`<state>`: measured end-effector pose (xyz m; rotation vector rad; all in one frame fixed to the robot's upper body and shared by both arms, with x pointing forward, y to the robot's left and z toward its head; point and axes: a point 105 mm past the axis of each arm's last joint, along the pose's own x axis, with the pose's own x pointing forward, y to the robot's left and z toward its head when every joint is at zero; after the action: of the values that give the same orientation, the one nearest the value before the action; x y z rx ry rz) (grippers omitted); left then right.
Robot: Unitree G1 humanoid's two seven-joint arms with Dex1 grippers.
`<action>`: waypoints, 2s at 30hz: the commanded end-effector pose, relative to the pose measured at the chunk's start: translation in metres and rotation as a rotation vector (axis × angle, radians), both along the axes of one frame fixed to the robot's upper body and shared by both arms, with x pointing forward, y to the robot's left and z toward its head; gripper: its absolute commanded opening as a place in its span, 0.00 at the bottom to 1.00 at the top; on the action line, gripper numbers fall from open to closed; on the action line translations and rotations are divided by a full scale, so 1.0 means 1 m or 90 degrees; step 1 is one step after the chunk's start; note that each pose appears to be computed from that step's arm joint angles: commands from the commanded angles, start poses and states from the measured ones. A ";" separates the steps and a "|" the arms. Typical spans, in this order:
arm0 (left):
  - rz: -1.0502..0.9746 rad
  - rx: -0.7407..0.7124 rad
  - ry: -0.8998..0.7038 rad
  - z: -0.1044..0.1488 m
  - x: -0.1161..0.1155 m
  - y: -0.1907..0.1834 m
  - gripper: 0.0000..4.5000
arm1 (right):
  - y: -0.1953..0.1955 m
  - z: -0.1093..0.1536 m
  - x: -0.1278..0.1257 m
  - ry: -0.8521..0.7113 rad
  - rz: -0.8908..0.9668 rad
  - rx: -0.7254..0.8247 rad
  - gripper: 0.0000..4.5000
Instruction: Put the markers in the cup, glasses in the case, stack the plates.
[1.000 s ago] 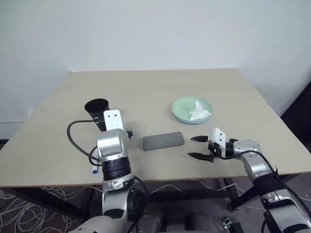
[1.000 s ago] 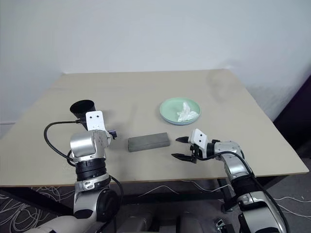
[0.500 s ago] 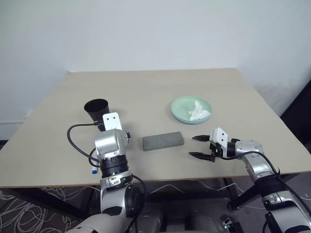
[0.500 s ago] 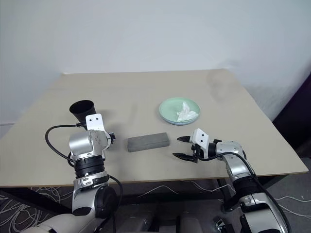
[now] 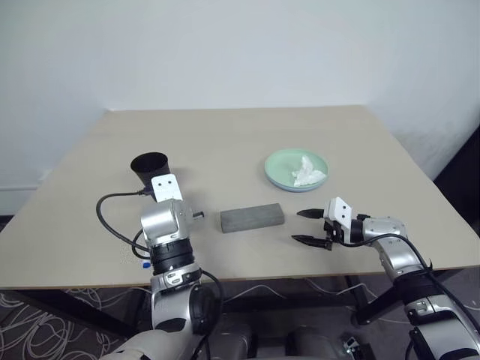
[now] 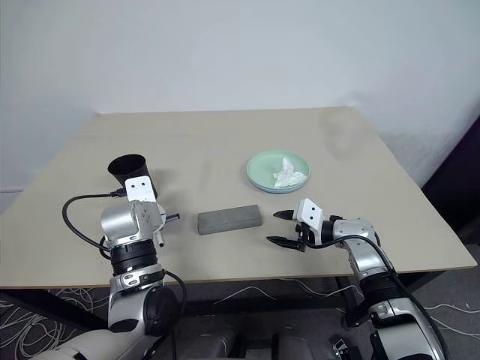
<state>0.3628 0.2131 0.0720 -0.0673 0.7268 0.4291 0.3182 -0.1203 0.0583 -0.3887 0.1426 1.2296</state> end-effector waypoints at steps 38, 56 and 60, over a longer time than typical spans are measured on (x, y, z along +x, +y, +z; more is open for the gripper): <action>-0.235 0.275 -0.624 0.146 0.066 0.022 0.53 | -0.007 0.015 0.005 -0.036 -0.016 0.004 0.79; -0.279 -0.021 -0.197 0.064 0.012 -0.009 0.53 | -0.003 0.013 0.008 -0.033 -0.003 0.000 0.79; -0.183 0.004 -0.139 0.053 0.006 0.003 0.61 | -0.002 0.012 0.007 -0.031 -0.001 0.000 0.79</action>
<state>0.3668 0.2070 0.1070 -0.0323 0.5517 0.0591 0.3213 -0.1247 0.0570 -0.3951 0.1576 1.2124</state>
